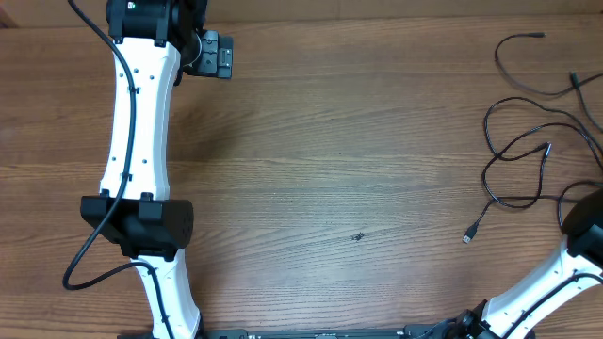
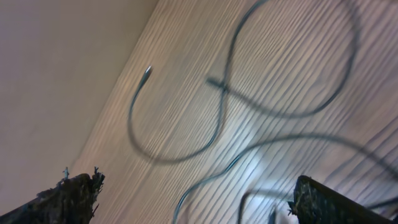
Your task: Untangle cables
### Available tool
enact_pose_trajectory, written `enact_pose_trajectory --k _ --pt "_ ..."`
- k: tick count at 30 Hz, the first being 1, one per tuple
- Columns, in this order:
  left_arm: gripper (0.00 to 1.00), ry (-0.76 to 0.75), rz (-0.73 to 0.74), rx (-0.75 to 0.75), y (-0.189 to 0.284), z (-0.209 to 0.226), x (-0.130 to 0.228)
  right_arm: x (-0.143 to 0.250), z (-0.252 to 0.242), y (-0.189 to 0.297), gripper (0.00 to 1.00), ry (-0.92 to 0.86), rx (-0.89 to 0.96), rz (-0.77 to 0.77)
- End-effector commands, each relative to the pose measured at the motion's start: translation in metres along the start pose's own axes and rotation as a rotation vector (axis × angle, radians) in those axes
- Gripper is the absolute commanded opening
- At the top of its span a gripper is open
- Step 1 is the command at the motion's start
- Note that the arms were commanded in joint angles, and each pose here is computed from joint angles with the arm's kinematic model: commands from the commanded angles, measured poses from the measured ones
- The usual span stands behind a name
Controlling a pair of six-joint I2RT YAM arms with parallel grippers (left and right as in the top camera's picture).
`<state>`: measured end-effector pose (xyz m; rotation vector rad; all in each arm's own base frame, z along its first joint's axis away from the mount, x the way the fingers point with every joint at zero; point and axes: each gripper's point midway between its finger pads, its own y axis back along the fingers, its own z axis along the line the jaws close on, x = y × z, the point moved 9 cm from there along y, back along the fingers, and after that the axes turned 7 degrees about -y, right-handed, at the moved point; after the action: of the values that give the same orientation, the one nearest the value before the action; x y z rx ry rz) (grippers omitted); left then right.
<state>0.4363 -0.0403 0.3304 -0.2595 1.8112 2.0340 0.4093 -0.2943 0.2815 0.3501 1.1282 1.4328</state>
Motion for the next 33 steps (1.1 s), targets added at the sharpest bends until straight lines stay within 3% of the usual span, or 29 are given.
enact_pose_trajectory --k 1,6,10,15,18,26,33 --pt "1.00 0.021 -0.026 -0.015 0.010 0.004 0.000 0.008 0.033 0.074 1.00 0.063 -0.213 0.013" --pt "1.00 0.021 -0.026 -0.015 0.010 0.004 0.000 0.044 0.063 0.144 1.00 0.183 -0.317 0.042" --pt "1.00 0.021 -0.026 -0.016 0.010 0.004 0.000 0.096 0.094 0.208 1.00 0.345 -0.405 0.051" --pt "1.00 0.021 -0.026 -0.016 0.010 0.004 0.000 0.171 0.116 0.256 1.00 0.497 -0.483 0.185" --pt "1.00 0.021 -0.026 -0.016 0.010 0.004 0.000 0.217 0.125 0.265 1.00 0.594 -0.493 0.326" --pt "0.99 0.021 -0.026 -0.016 0.010 0.004 0.000 0.305 0.137 0.286 1.00 0.918 -0.537 0.511" --pt "1.00 0.021 -0.026 -0.015 0.010 0.004 0.000 0.345 0.143 0.302 1.00 1.040 -0.585 0.561"
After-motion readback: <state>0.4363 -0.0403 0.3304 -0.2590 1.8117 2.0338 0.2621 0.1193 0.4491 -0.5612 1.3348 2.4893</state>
